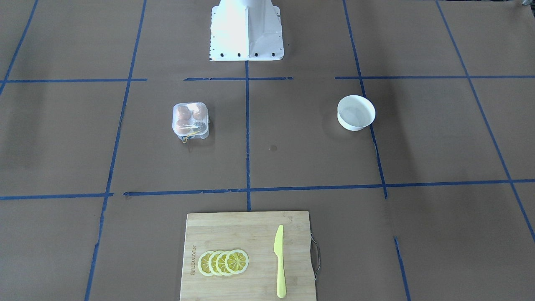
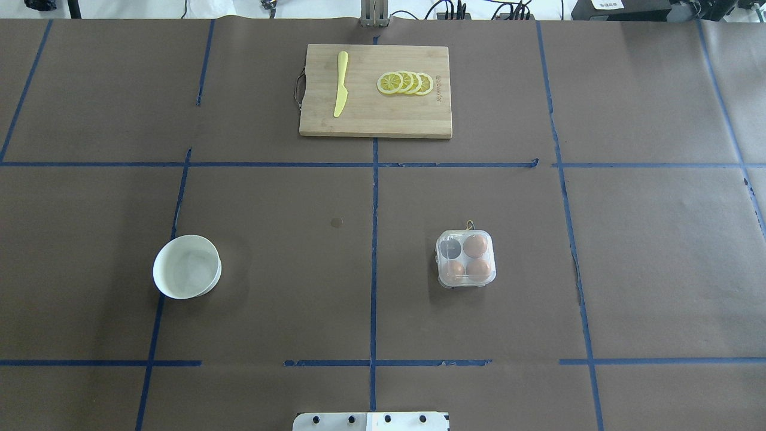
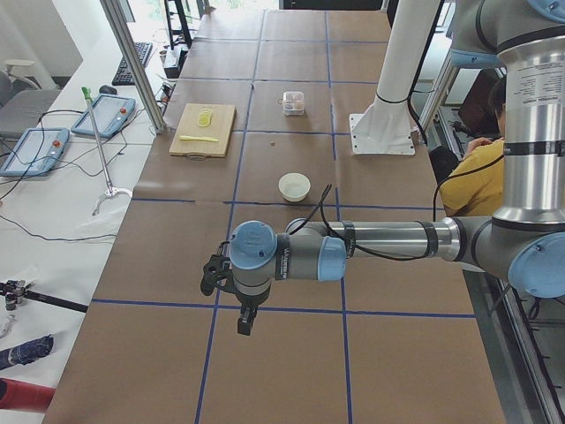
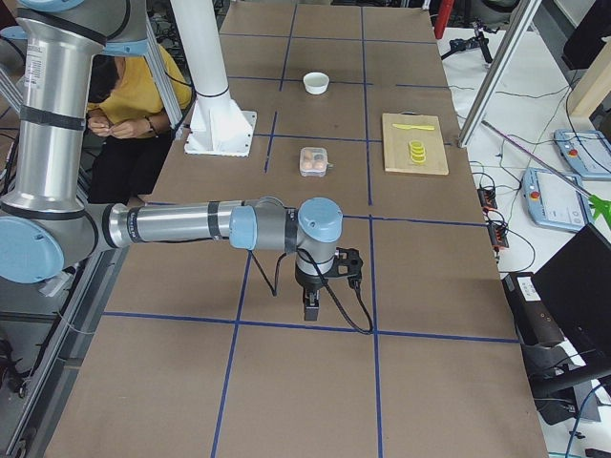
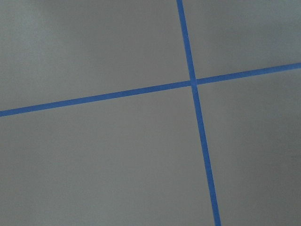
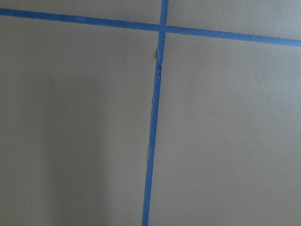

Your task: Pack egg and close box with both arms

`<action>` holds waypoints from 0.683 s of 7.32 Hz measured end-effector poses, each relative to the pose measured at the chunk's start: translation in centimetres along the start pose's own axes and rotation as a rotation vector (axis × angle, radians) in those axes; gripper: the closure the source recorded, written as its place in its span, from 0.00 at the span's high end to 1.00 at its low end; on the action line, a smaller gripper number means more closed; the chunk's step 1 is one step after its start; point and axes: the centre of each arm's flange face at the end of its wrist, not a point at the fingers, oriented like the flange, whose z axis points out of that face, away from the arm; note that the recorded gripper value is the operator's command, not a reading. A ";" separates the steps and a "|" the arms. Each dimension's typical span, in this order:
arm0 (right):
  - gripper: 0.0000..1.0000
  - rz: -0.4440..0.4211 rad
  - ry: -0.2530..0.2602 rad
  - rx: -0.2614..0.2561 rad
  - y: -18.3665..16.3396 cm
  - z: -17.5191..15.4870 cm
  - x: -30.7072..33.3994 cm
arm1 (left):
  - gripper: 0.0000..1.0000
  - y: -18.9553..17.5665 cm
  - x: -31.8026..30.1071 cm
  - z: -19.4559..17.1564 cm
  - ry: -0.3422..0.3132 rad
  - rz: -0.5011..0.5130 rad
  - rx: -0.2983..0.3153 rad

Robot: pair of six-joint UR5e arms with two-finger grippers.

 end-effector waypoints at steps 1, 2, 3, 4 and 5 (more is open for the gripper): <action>1.00 -0.003 0.000 -0.001 -0.1 0.0 -0.1 | 1.00 0.0 0.0 0.0 -0.001 0.000 0.000; 1.00 -0.006 0.000 -0.002 -0.1 0.1 -0.2 | 1.00 0.0 0.0 0.0 -0.001 -0.001 0.000; 1.00 -0.009 0.000 -0.004 -0.1 0.2 -0.3 | 1.00 0.0 -0.1 0.0 -0.001 -0.001 -0.001; 1.00 -0.011 0.000 -0.005 -0.2 0.2 -0.4 | 1.00 0.0 -0.1 0.0 -0.001 -0.001 -0.001; 1.00 -0.013 -0.002 -0.007 -0.2 0.3 -0.5 | 1.00 0.0 -0.1 0.1 -0.001 -0.002 -0.002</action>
